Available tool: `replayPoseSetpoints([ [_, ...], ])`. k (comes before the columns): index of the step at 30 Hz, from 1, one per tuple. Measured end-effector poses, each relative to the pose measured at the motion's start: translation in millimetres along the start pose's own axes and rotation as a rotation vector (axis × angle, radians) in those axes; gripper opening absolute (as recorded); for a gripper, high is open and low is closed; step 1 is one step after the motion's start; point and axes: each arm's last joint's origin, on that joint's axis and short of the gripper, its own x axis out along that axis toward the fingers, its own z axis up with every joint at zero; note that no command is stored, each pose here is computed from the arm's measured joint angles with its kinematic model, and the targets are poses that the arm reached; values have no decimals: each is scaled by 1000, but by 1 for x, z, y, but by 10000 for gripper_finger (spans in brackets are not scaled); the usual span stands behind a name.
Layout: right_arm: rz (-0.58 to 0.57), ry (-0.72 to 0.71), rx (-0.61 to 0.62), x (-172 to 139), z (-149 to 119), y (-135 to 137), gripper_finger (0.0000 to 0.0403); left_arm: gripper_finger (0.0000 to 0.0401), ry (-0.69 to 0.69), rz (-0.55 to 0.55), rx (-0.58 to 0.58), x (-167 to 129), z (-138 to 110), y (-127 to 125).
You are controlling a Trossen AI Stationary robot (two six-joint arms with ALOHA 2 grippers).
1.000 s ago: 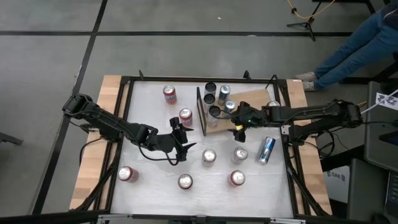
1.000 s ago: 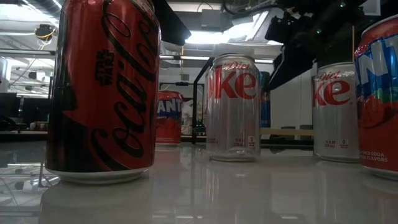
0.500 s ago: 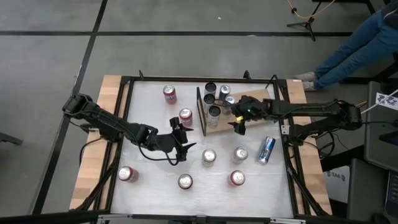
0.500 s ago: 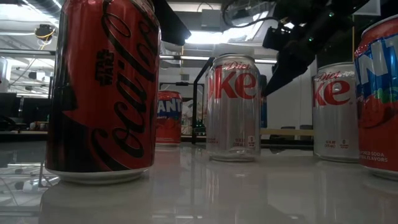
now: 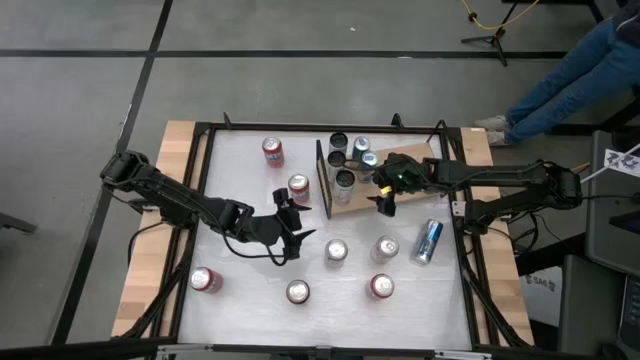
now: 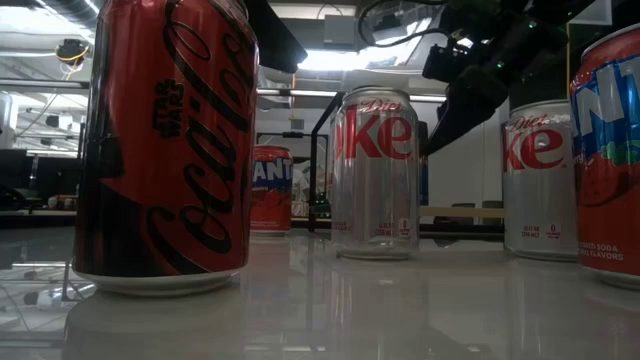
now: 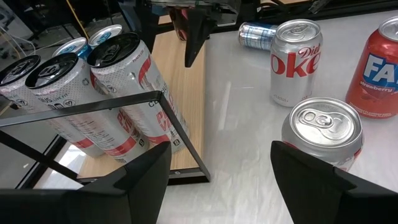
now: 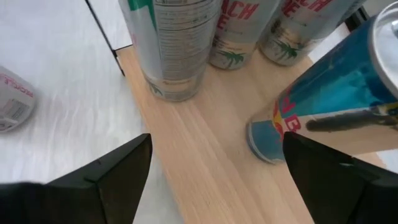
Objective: Place canned beverage on shelf
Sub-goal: Put the left blue white soda can on the shelf aligned with the other blue white soda can, then put the blue white soda can on the shelf aligned with the other blue white soda cans
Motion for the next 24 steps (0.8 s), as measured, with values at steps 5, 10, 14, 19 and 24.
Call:
replayPoseSetpoints([
  [5, 36, -2, 1, 0, 0, 1, 351, 266, 0, 0, 0, 0, 0, 0],
  [10, 45, 33, 4, -4, 0, 1, 351, 266, 0, 0, 0, 0, 0, 0],
  [14, 48, 95, 27, -16, 5, 0, 351, 266, 0, 0, 0, 0, 0, 0],
  [19, 79, 166, 60, -32, 12, 5, 351, 266, 0, 0, 0, 0, 0, 0],
  [24, 124, 207, 58, -48, 20, 21, 351, 266, 0, 0, 0, 0, 0, 0],
])
